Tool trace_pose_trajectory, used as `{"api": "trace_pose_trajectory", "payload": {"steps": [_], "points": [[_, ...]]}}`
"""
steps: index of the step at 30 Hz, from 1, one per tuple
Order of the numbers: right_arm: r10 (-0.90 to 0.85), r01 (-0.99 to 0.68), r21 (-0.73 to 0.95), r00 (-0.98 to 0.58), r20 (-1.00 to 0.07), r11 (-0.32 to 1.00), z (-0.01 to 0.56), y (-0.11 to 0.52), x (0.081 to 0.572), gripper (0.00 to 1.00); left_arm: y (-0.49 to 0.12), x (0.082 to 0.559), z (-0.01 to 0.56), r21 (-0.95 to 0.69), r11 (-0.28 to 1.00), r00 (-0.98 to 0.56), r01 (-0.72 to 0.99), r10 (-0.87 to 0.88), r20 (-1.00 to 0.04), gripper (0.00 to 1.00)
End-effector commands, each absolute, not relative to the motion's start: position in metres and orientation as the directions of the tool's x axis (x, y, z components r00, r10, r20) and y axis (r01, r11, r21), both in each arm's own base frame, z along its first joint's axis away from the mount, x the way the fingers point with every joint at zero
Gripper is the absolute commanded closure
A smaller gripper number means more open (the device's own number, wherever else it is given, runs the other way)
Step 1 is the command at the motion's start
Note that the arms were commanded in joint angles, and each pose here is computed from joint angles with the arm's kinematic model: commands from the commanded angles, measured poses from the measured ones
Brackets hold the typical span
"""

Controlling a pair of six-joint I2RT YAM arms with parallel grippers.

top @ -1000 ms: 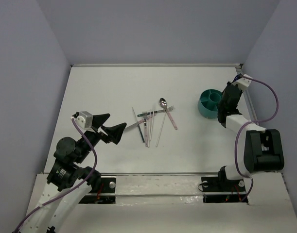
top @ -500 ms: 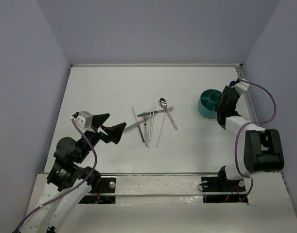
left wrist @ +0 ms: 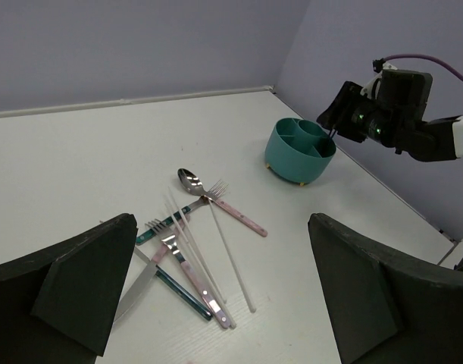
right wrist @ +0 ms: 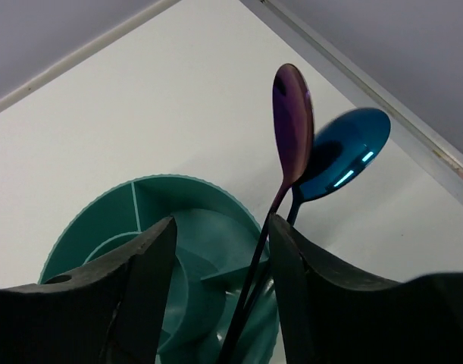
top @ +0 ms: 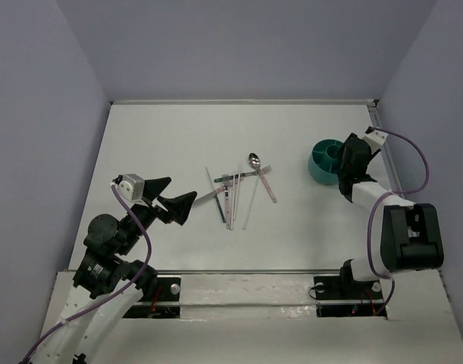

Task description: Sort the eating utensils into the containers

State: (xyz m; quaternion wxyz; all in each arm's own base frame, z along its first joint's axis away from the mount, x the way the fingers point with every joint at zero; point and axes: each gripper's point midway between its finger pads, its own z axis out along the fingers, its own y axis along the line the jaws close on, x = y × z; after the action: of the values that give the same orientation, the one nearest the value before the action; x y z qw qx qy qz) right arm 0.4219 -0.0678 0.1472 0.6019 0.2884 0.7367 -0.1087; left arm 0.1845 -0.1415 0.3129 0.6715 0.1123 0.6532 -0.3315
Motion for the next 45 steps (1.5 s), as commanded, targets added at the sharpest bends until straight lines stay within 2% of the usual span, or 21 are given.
{"api": "trace_pose_trajectory", "payload": {"steps": [1,9,14,17,23,28,34,45], "points": [[0.31,0.543,0.236,-0.047,-0.949,0.806,0.178,-0.069,0.421,0.37,-0.14,0.178,0.341,-0.261,0.74,-0.005,0.62,-0.329,-0.944,0.01],[0.307,0.396,0.271,-0.029,-0.951,0.877,0.228,-0.043,0.42,0.29,-0.14,0.178,0.343,-0.262,0.739,-0.002,0.621,-0.332,-0.943,0.01],[0.3,0.27,0.27,-0.076,-0.951,0.924,0.249,-0.001,0.42,0.3,-0.139,0.179,0.342,-0.263,0.744,-0.005,0.614,-0.33,-0.944,0.01],[0.275,0.168,0.25,-0.141,-0.951,0.953,0.254,0.039,0.416,0.33,-0.137,0.182,0.341,-0.263,0.753,-0.001,0.603,-0.329,-0.944,0.01],[0.123,-0.076,0.172,-0.433,-0.893,0.982,0.208,0.132,0.395,0.36,-0.136,0.184,0.337,-0.267,0.761,-0.012,0.591,-0.323,-0.946,0.01],[-0.034,-0.246,0.136,-0.583,-0.811,0.96,0.163,0.189,0.369,0.36,-0.138,0.187,0.335,-0.269,0.764,-0.019,0.586,-0.319,-0.948,0.01],[-0.149,-0.312,0.083,-0.65,-0.745,0.947,0.122,0.221,0.366,0.37,-0.136,0.19,0.334,-0.27,0.772,-0.02,0.576,-0.317,-0.948,0.01],[-0.212,-0.316,0.036,-0.713,-0.669,0.948,0.087,0.23,0.376,0.37,-0.136,0.191,0.334,-0.269,0.772,-0.02,0.576,-0.315,-0.949,0.01]]}}
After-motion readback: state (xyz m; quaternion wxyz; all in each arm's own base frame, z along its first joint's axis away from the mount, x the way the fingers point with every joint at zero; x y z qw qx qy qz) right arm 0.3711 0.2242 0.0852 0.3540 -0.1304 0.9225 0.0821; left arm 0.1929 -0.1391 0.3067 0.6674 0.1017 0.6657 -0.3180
